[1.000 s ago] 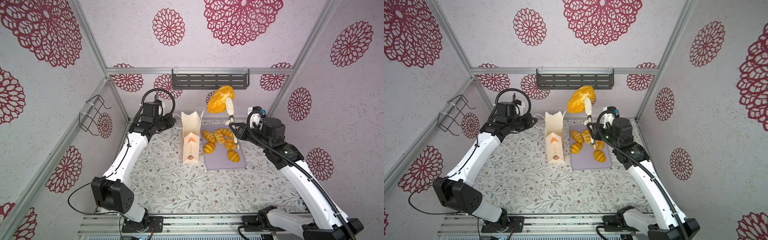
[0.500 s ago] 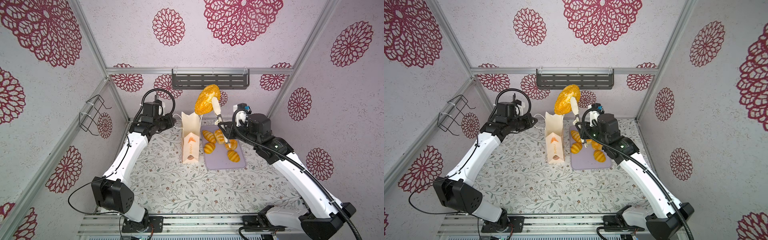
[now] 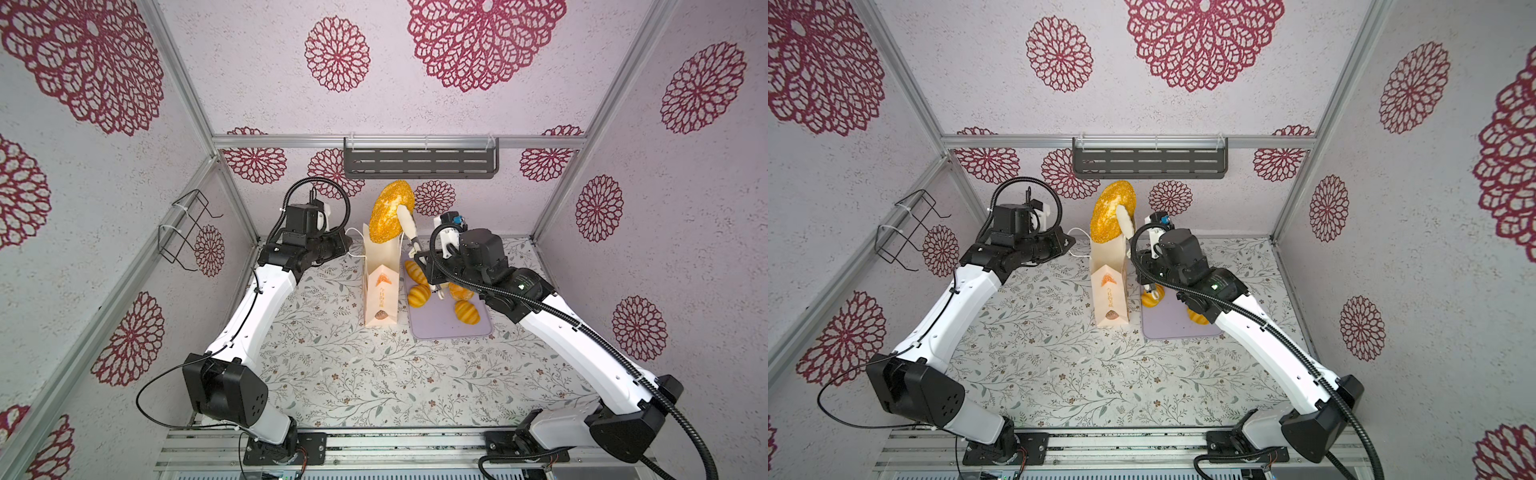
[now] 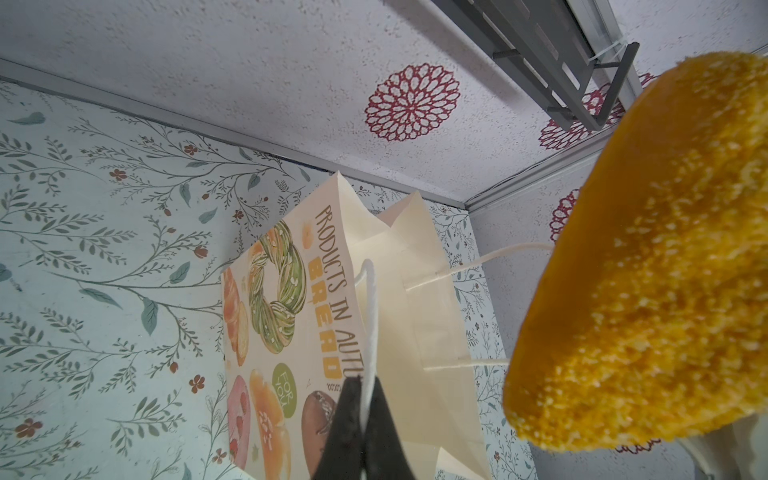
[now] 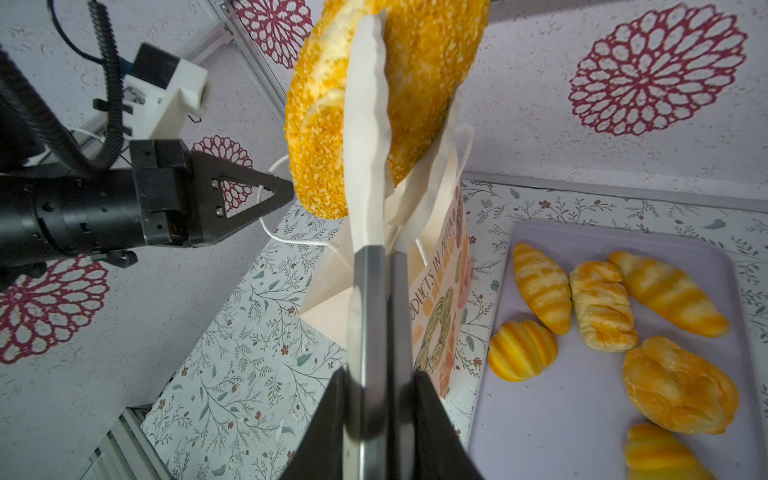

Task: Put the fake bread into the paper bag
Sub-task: 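Lower the loaf into the bag opening held by the left gripper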

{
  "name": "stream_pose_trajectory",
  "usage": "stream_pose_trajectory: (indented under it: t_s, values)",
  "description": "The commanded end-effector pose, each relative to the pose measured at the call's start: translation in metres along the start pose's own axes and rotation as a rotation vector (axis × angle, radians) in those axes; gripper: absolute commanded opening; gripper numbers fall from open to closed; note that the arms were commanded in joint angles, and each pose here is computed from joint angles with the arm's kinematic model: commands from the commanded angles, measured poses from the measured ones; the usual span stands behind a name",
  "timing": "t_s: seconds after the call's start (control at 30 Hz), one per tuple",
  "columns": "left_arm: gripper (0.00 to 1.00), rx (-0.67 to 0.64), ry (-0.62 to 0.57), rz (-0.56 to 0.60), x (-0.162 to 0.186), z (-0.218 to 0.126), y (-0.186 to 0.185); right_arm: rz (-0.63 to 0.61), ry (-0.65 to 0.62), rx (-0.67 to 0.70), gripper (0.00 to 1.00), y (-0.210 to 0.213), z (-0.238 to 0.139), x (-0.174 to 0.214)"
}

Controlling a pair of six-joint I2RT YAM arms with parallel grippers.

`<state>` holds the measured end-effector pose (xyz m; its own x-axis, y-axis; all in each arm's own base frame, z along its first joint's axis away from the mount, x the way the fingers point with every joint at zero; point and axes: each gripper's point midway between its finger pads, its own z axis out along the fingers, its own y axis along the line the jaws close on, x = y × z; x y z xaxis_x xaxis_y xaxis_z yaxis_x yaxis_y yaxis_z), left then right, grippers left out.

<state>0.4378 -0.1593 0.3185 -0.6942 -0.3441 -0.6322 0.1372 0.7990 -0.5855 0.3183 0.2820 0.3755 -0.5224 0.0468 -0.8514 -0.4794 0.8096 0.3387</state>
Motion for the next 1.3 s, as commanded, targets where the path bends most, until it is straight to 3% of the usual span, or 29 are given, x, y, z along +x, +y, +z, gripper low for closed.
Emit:
stream_pose_trajectory:
  t_s: [0.0,0.8,1.27]
  values:
    - [0.0,0.004,0.01,0.01,0.003,0.003,-0.001,-0.047,-0.148,0.002,0.0,0.013,-0.02,-0.042]
    - [0.0,0.002,-0.001,0.016,0.0,-0.002,-0.003,-0.189,-0.054,0.215,0.0,0.002,-0.001,-0.001]
    - [0.0,0.0,0.002,0.012,0.001,0.0,-0.002,-0.198,-0.03,0.235,0.0,-0.004,-0.002,0.013]
